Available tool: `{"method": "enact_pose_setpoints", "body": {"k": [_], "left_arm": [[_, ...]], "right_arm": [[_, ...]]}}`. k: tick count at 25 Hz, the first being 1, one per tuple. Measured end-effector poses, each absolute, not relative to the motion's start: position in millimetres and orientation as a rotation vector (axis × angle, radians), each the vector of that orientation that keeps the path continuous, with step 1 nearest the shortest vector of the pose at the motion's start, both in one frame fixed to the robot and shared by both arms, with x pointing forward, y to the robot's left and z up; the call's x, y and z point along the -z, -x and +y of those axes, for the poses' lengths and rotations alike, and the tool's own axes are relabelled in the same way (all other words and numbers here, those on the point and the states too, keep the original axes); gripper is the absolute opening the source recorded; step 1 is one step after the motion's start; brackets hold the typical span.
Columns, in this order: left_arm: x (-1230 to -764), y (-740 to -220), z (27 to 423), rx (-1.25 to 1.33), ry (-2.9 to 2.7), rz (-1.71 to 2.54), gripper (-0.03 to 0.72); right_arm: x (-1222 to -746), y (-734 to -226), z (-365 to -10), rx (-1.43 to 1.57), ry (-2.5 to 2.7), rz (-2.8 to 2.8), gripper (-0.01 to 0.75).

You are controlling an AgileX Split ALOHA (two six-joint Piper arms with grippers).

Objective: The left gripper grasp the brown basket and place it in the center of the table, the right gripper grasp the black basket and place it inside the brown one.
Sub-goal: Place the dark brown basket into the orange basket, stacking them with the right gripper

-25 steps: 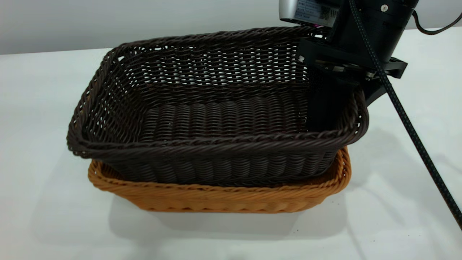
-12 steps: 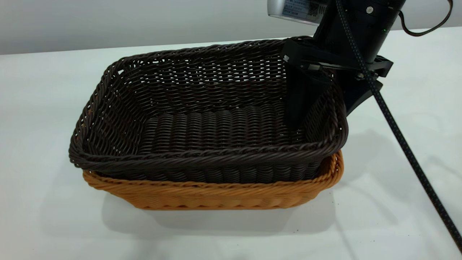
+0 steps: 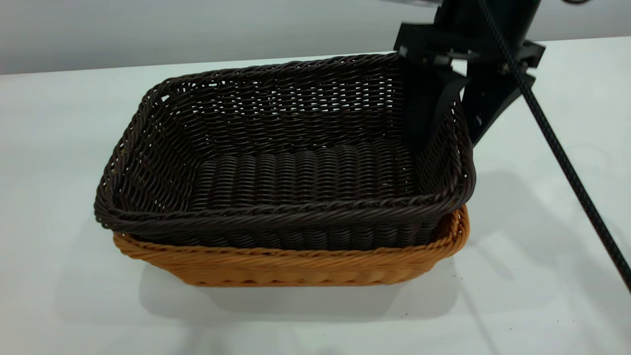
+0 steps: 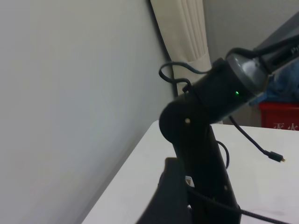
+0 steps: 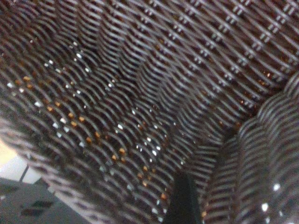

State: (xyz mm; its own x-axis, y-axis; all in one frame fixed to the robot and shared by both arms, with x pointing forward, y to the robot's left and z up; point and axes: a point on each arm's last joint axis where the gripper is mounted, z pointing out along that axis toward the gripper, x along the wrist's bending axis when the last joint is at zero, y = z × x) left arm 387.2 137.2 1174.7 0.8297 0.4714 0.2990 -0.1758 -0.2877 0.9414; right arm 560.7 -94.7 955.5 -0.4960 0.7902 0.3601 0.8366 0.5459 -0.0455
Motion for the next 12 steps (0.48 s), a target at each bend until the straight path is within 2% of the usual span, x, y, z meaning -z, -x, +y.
{"method": "enact_pose_setpoints", "body": {"k": [8, 12], "left_arm": [[-1174.4, -386.9, 137.0, -0.636, -1.759, 0.226, 0.615], [-1174.1, -386.5, 137.2, -0.641, -1.766, 0.215, 0.582]], "right_arm": [[-976.7, -573.5, -91.3, 0.243, 1.332, -2.517, 0.537], [-989.5, -575.7, -84.4, 0.341, 1.363, -2.455, 0.526]]}}
